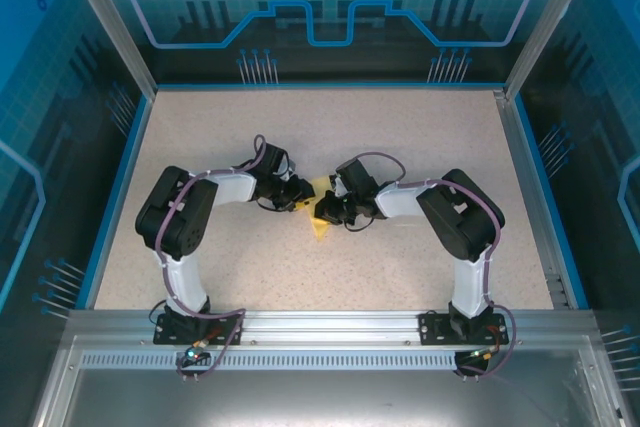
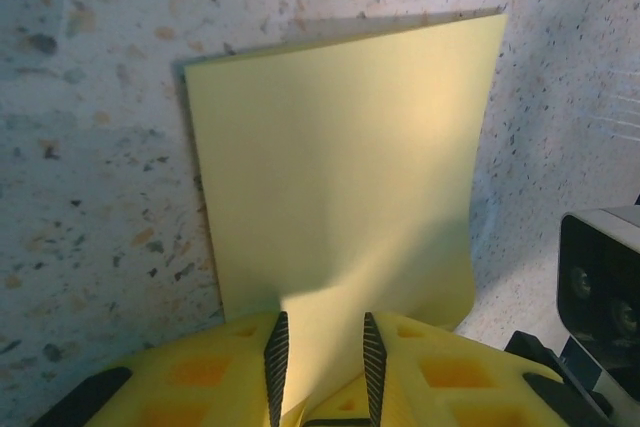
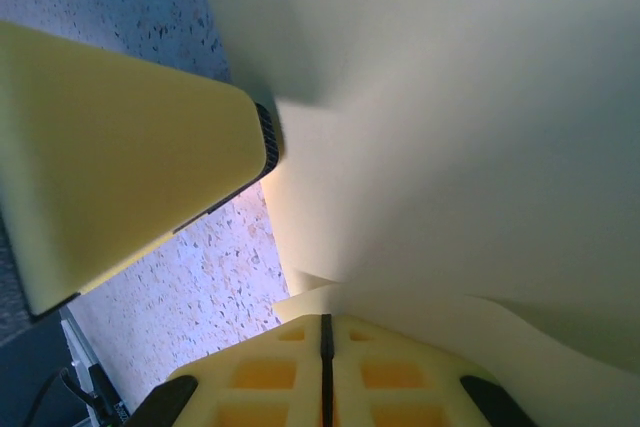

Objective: Fold a paper plane with a square sheet of paper (pick it up from the middle)
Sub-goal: Fold the paper at the center of the table.

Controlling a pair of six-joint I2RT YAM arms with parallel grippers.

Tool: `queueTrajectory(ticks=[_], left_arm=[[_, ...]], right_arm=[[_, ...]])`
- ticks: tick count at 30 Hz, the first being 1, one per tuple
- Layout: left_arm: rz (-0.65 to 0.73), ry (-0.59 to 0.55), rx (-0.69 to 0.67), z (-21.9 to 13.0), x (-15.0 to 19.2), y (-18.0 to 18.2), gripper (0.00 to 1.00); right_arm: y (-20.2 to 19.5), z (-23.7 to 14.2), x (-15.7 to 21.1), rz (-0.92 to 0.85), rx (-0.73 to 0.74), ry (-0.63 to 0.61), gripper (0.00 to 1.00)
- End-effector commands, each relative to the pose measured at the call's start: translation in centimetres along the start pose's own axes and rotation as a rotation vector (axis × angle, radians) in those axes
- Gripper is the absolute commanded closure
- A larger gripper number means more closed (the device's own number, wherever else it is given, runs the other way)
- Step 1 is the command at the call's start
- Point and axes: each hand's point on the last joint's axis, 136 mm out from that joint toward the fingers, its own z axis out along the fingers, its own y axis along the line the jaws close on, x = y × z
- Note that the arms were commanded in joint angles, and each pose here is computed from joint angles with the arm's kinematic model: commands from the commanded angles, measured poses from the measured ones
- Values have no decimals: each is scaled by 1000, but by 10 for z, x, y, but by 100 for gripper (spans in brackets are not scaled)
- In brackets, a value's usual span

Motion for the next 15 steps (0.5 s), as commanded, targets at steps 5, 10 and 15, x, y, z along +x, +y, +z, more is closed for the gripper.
queueTrajectory(ticks=[5,10,15], left_arm=[[-18,9,-27,3,3,7,69],[-22,16,-28,5,4,8,69],[-21,22,-22,3,6,6,69]], right_arm=[[-8,10,6,-12,15,25,92],[-7,11,3,-21,11,22,92],[-12,12,3,-19,21,25,92]])
